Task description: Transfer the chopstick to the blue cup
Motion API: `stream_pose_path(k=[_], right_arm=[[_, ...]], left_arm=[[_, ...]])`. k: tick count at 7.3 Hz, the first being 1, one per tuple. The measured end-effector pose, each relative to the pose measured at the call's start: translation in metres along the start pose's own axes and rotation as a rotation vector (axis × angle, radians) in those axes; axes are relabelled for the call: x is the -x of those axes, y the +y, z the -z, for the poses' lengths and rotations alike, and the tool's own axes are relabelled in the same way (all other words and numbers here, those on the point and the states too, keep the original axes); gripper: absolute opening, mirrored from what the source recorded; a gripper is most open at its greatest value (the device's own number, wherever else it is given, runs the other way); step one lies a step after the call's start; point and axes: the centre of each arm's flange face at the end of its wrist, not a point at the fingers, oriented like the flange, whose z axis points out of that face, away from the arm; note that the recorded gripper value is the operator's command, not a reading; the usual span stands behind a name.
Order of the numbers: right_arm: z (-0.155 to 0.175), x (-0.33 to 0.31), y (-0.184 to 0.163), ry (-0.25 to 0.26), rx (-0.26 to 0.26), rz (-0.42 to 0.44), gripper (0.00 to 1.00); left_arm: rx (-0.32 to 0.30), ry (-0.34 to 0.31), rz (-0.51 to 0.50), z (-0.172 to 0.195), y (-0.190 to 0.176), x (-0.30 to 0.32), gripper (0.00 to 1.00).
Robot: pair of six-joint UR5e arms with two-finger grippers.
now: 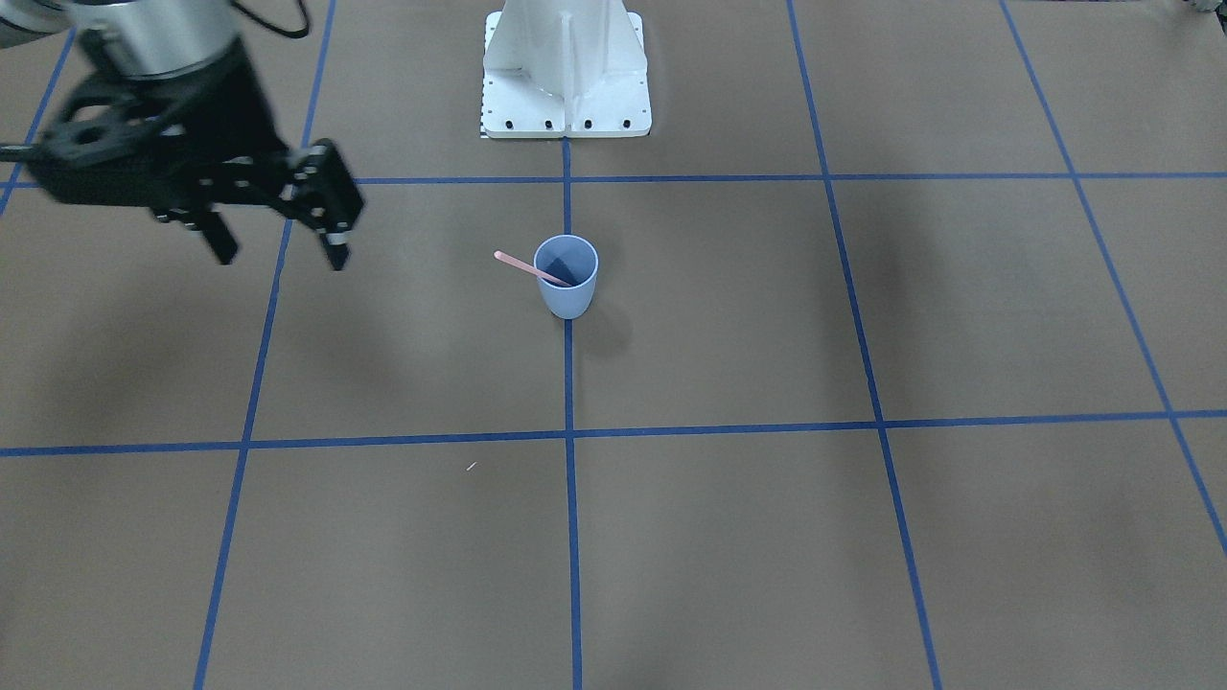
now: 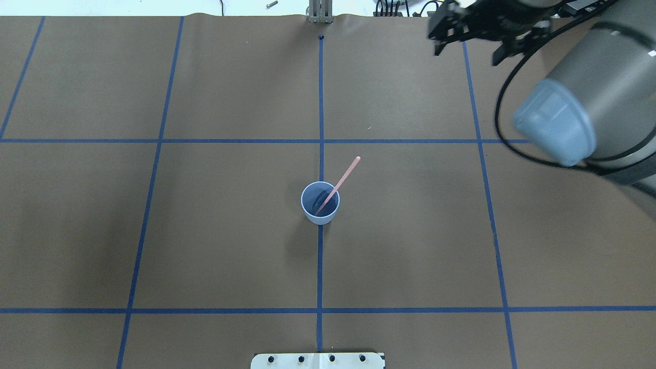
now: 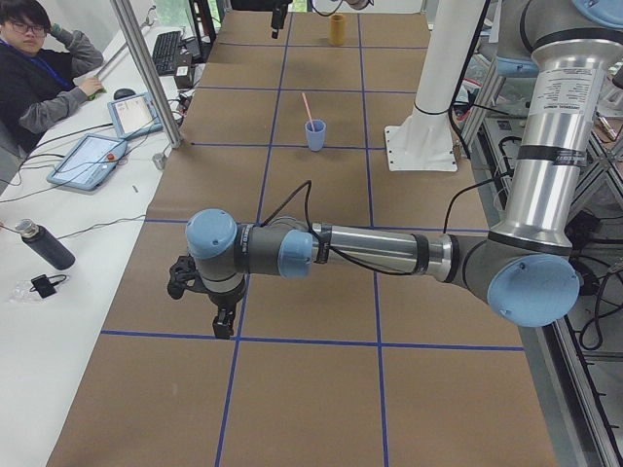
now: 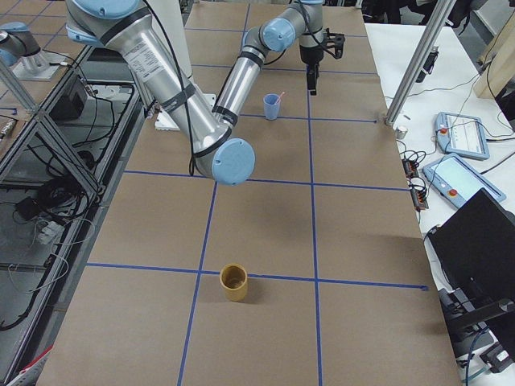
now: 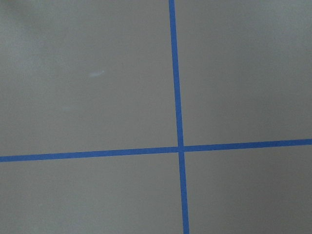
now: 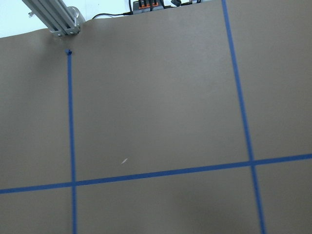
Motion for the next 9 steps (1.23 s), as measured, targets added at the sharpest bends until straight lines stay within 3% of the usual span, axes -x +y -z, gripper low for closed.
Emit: stream_pose_path(k=[2,4,5,7,9], right_arm=[[0.006,-0.155,-0.030,0.051,0.041,0.157,1.00],[0.007,-0.317,-0.024,0.098,0.096,0.277,1.00],[0.005,-0.395,-0.013,0.095,0.132,0.310,1.00],[-0.006,-0.500,0.022,0.078,0.183,0.285,1.00],[-0.018,-0.544,0.056,0.075,0.208,0.236,1.00]], left_arm=[[0.004,0.009,0.002,-0.002,0.004,0.001,0.99],[-0.001,0.022,-0.002,0.002,0.010,-0.003,0.99],[-0.005,0.026,-0.005,0.004,0.011,-0.005,0.99],[-0.003,0.027,-0.001,-0.001,0.030,-0.001,0.99],[0.010,0.027,0.021,-0.008,0.053,0.004,0.99]])
